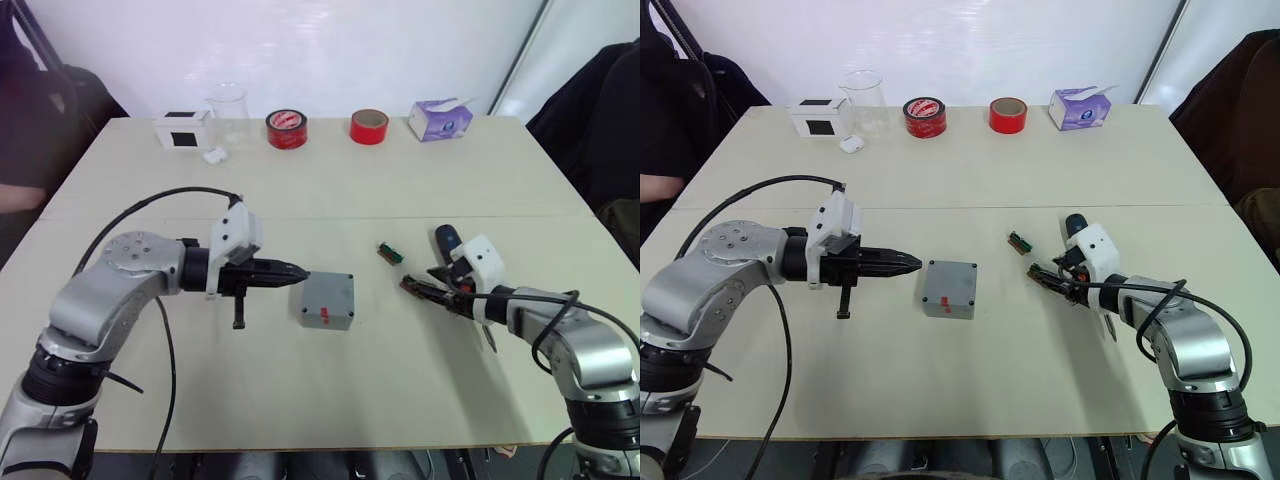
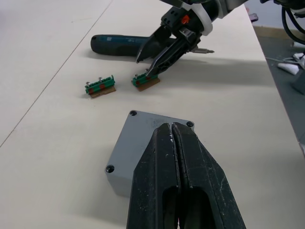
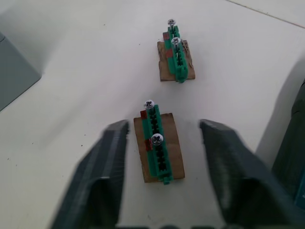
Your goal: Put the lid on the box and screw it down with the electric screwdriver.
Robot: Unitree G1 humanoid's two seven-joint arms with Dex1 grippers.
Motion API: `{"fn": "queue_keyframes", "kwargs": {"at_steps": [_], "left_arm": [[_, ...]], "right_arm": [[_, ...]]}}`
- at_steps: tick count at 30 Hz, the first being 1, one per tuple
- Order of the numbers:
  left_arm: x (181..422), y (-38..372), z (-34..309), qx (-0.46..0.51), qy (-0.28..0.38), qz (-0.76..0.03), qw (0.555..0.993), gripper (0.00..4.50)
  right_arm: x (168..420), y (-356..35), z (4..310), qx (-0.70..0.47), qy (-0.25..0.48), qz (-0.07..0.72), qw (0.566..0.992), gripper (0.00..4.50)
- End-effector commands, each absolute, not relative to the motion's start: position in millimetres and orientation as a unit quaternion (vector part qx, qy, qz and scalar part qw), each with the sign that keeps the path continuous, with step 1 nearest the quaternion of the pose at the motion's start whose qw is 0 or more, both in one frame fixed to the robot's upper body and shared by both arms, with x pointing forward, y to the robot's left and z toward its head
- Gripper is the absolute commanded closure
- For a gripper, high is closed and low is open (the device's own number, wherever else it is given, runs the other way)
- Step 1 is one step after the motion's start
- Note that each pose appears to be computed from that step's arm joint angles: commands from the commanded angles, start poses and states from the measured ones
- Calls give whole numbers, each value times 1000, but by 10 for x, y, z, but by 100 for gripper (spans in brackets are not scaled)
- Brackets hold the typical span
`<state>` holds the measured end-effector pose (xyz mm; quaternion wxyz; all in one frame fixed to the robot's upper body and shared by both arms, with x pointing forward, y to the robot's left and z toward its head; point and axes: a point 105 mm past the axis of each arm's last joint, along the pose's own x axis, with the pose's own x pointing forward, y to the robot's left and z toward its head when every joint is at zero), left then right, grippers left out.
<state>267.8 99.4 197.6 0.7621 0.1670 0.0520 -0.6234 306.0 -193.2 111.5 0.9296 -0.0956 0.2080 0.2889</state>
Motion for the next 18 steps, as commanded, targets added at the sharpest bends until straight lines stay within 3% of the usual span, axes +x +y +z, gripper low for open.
{"fn": "queue_keyframes", "kwargs": {"at_steps": [1,2,3,11,18], "left_arm": [[2646,945,2068,185,29,-628,756,450],[2647,944,2068,185,29,-628,756,450],[2650,944,2069,186,29,-627,756,450],[2679,941,2075,185,27,-623,760,450],[2675,987,2051,185,34,-618,763,450]], "right_arm": [[3043,-1907,1156,-101,205,296,928,388],[3039,-1903,1146,-100,208,296,927,432],[3035,-1902,1135,-102,211,296,926,447],[3070,-1899,1221,-92,199,291,931,447],[3024,-1842,1590,-89,159,314,932,447]]}}
